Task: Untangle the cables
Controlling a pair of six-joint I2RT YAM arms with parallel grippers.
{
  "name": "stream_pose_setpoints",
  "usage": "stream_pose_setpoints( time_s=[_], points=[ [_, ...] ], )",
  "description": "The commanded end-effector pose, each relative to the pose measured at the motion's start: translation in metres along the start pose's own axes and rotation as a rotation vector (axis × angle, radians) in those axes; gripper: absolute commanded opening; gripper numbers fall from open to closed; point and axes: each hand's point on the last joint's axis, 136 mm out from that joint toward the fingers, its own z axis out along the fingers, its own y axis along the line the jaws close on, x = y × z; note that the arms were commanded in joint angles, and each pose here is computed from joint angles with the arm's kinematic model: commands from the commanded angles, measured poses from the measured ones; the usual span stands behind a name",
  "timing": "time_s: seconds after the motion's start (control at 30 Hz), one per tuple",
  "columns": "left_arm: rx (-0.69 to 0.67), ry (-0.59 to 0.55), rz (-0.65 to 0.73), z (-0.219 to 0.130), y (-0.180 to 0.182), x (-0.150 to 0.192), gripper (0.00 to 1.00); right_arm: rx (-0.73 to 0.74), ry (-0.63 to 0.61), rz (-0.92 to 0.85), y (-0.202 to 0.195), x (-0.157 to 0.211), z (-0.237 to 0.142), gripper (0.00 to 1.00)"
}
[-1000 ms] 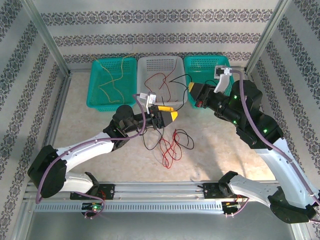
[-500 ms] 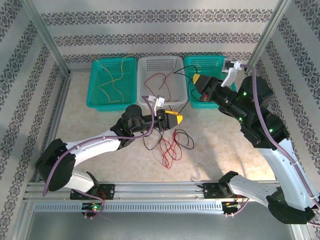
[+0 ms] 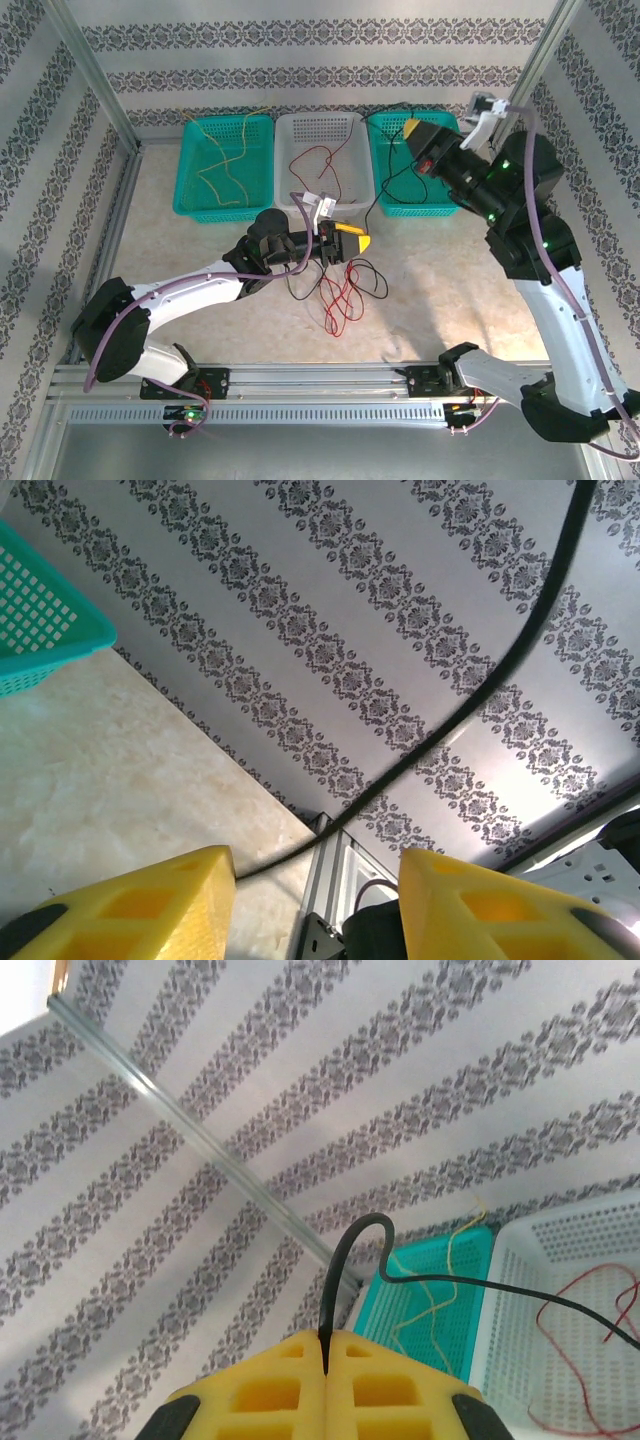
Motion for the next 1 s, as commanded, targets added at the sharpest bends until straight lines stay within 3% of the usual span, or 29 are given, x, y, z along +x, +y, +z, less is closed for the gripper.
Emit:
stream_pose_setpoints(
  time_s=[0.0,0.23,0.4,0.53,0.7,0.73,0.9,0.97],
  points=[
    [0.001,0.014,-0.008,0.001,0.002,0.009,0.48,-0.035,-0.058,0.003,0.011,-0.031,-0.009,0.00],
    [-0.181,0.042,-0.020,-0.016,0.029,0.021,0.58,0.154,-0.097,0.028,-0.055,-0.068,0.008,0.00],
    [-0.441,0.087,-0.004,-0.040,0.059,0.023,0.63,0.289,-0.091,0.036,-0.119,-0.082,0.033,0.00],
    [-0.629,0.135,0.000,-0.063,0.082,0.027,0.63,0.394,-0.032,0.065,-0.178,-0.086,0.062,0.00],
    [-0.731,0.187,-0.012,-0.082,0.095,0.037,0.65,0.491,0.058,0.119,-0.246,-0.070,0.095,0.00],
    [-0.746,0.202,-0.014,-0.085,0.097,0.040,0.65,0.500,0.085,0.138,-0.258,-0.064,0.102,0.02],
    [-0.802,0.275,-0.022,-0.098,0.106,0.052,0.66,0.565,0.247,0.232,-0.301,-0.026,0.121,0.43],
    [-0.816,0.292,-0.029,-0.102,0.108,0.055,0.66,0.577,0.272,0.225,-0.300,-0.012,0.119,0.46]
  ],
)
